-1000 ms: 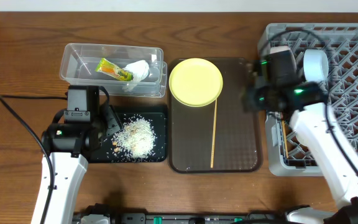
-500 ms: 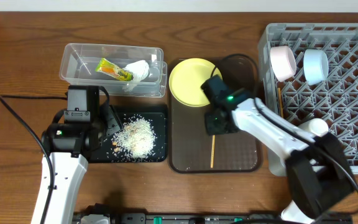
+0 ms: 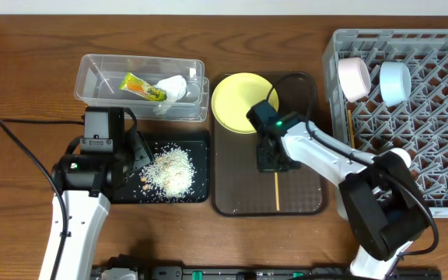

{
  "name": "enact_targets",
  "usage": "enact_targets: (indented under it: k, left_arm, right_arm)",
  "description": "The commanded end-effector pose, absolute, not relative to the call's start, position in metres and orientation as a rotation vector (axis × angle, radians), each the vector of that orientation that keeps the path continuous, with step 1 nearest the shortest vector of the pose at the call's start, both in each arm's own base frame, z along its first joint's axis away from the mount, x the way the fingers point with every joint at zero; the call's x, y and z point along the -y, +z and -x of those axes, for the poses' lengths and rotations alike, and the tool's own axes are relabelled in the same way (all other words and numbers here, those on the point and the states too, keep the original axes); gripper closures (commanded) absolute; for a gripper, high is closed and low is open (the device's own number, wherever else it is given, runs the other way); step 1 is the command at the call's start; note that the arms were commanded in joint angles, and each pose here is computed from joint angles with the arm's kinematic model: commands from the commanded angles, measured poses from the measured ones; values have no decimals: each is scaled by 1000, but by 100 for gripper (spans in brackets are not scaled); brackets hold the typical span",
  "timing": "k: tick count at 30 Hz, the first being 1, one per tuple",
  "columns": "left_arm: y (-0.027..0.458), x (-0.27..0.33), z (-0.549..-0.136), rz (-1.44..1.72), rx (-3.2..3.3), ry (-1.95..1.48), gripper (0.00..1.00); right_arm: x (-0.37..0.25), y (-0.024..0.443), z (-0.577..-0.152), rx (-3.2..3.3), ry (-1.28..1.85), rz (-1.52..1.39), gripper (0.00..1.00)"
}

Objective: Sort waste into correct bins and load items into the dishwasher rack
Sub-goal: 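Carry the second chopstick into the rack and release it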

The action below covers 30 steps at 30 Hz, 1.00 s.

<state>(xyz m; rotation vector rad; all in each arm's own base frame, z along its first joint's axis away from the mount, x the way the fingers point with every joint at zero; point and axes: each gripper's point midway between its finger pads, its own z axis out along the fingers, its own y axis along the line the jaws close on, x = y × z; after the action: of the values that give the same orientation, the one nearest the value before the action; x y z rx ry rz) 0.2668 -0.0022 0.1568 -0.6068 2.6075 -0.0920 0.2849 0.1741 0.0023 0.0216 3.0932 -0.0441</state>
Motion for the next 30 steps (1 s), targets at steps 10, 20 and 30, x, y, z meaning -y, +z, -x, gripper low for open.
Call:
enact_targets:
  k: [10, 20, 30]
  left_arm:
    - [158, 0, -267, 621, -2602, -87, 34]
    - [158, 0, -267, 621, -2602, -87, 34]
    - [158, 0, -267, 621, -2602, -87, 34]
  right_arm:
    - [-78, 144, -341, -2751, 34, 29, 99]
    - [19, 147, -348, -2747, -96, -72, 99]
    - [13, 138, -360, -2752, -41, -34, 62]
